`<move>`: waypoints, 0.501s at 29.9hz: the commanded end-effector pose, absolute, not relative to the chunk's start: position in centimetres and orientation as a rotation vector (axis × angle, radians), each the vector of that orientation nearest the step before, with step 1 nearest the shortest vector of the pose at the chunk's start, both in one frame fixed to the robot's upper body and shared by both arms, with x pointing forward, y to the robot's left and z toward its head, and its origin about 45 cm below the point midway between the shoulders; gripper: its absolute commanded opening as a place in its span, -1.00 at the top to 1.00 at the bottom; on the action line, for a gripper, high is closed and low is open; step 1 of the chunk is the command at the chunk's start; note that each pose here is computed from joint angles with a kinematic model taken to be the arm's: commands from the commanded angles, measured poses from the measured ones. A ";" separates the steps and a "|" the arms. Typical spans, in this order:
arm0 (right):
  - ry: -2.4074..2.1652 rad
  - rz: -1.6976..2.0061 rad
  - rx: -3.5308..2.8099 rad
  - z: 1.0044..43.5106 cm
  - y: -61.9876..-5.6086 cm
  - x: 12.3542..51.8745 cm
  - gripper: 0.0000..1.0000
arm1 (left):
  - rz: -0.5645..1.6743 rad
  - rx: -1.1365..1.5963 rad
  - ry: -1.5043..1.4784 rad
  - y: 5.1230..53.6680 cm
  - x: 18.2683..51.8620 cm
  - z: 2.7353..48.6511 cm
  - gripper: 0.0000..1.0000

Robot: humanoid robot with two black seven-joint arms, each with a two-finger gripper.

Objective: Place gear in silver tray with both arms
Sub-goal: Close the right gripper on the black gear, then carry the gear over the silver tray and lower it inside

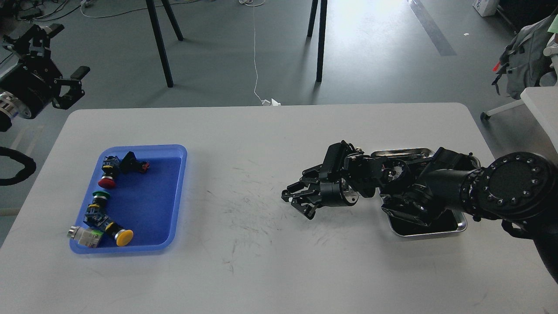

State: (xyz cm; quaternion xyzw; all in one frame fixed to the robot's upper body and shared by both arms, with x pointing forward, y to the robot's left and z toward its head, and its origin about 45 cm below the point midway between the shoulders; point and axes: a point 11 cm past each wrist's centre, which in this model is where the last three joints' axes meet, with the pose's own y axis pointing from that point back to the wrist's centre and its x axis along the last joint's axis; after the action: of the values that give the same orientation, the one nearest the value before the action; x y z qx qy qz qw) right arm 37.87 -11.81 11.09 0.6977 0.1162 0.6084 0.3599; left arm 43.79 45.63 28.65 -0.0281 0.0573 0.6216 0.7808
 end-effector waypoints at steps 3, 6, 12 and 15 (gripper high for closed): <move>0.286 1.599 1.783 12.4 -11.3 38.8 0.97 | 1.342 -0.058 0.125 45.6 43.8 28.6 -0.97; 0.283 1.616 1.774 13.2 -11.0 39.2 0.97 | 1.342 -0.058 0.125 45.7 43.7 28.6 -0.97; 0.273 1.653 1.751 15.1 -10.3 40.2 0.98 | 1.349 -0.052 0.129 46.0 43.5 28.3 -0.97; 0.298 1.668 1.756 15.8 -9.6 40.0 0.98 | 1.347 -0.052 0.130 45.9 43.5 28.3 -0.97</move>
State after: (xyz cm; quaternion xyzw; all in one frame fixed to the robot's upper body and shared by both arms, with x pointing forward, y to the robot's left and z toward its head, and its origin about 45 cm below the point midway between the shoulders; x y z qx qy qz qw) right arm 40.12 -10.16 15.13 0.6769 0.1075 0.6389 0.3495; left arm 43.52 45.93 28.36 -0.0243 0.0594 0.6235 0.7792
